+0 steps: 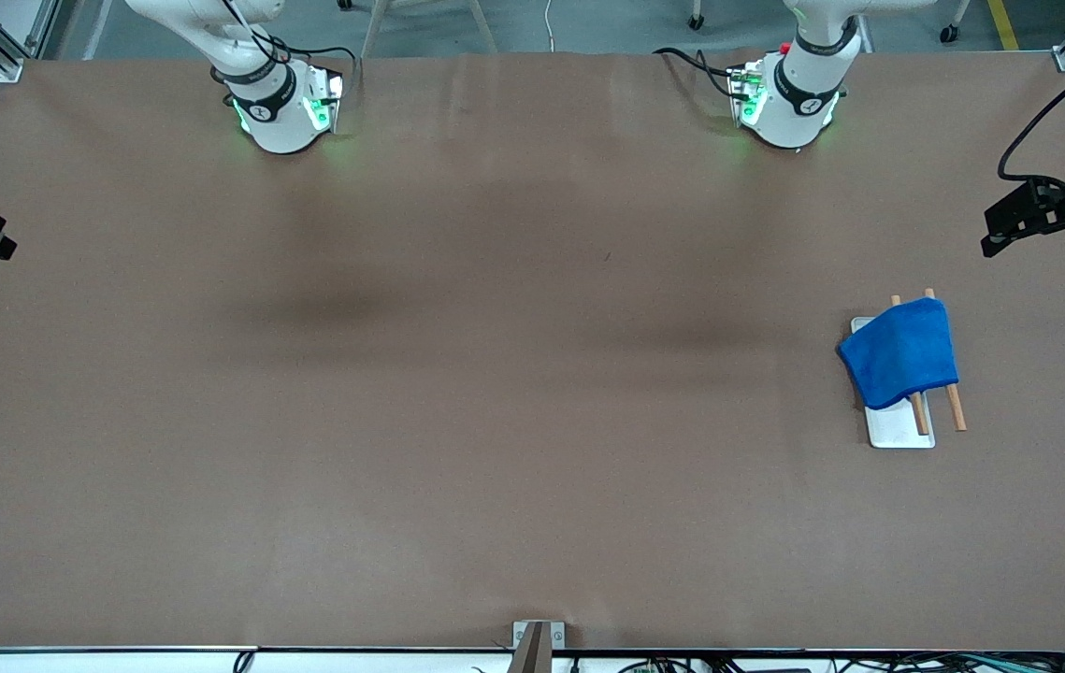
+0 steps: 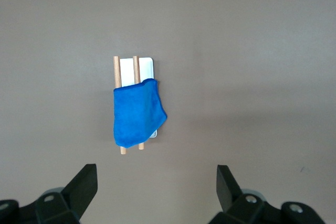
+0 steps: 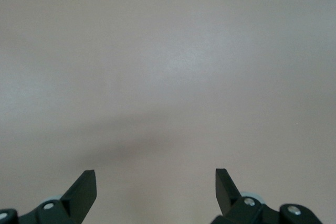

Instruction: Right arm passes towel to left arm to hang

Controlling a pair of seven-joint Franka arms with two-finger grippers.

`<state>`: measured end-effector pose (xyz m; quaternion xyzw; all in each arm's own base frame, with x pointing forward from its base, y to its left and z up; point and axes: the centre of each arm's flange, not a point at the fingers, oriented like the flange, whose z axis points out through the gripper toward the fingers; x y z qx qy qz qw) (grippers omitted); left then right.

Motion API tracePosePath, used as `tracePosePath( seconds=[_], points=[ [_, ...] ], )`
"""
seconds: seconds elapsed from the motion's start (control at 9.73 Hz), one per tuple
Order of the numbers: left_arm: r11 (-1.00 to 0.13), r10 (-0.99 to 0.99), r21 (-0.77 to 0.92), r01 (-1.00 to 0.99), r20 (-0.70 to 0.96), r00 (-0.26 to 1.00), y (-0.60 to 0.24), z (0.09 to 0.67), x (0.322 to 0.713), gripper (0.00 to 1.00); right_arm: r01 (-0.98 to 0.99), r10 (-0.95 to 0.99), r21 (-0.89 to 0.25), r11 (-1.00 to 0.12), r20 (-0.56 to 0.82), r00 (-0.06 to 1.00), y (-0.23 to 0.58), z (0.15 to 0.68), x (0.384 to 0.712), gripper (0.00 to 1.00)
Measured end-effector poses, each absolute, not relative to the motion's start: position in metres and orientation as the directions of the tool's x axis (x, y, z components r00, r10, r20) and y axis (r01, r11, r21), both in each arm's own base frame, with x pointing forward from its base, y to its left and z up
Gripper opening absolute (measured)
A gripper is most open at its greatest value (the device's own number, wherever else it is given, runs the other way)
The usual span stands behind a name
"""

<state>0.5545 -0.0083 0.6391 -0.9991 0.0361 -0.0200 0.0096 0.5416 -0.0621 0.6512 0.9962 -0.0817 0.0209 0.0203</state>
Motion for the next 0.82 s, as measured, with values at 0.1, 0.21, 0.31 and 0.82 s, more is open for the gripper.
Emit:
tracePosePath(
  seconds=[0.1, 0.21, 0.31, 0.82],
  points=[
    [-0.998, -0.068, -0.004, -0.068, 0.038, 0.997, -0.009, 0.6379, 0.5544, 1.0, -0.154, -0.152, 0.038, -0.987, 0.044, 0.987, -0.0617, 0.6512, 0.5415, 1.0],
    [-0.998, -0.064, 0.014, -0.065, 0.037, 0.997, -0.0089, 0.637, 0.5545, 1.0, -0.15, -0.148, 0.038, -0.988, 0.044, 0.988, -0.0619, 0.6512, 0.5415, 1.0],
    [-0.998, -0.062, 0.023, -0.063, 0.036, 0.997, -0.0088, 0.6362, 0.5545, 1.0, -0.148, -0.146, 0.038, -0.988, 0.044, 0.988, -0.0621, 0.6512, 0.5415, 1.0],
    [-0.998, -0.055, 0.024, -0.056, 0.033, 0.998, -0.006, 0.6345, 0.5546, 1.0, -0.142, -0.14, 0.038, -0.989, 0.043, 0.989, -0.0615, 0.6512, 0.5415, 1.0]
  ],
)
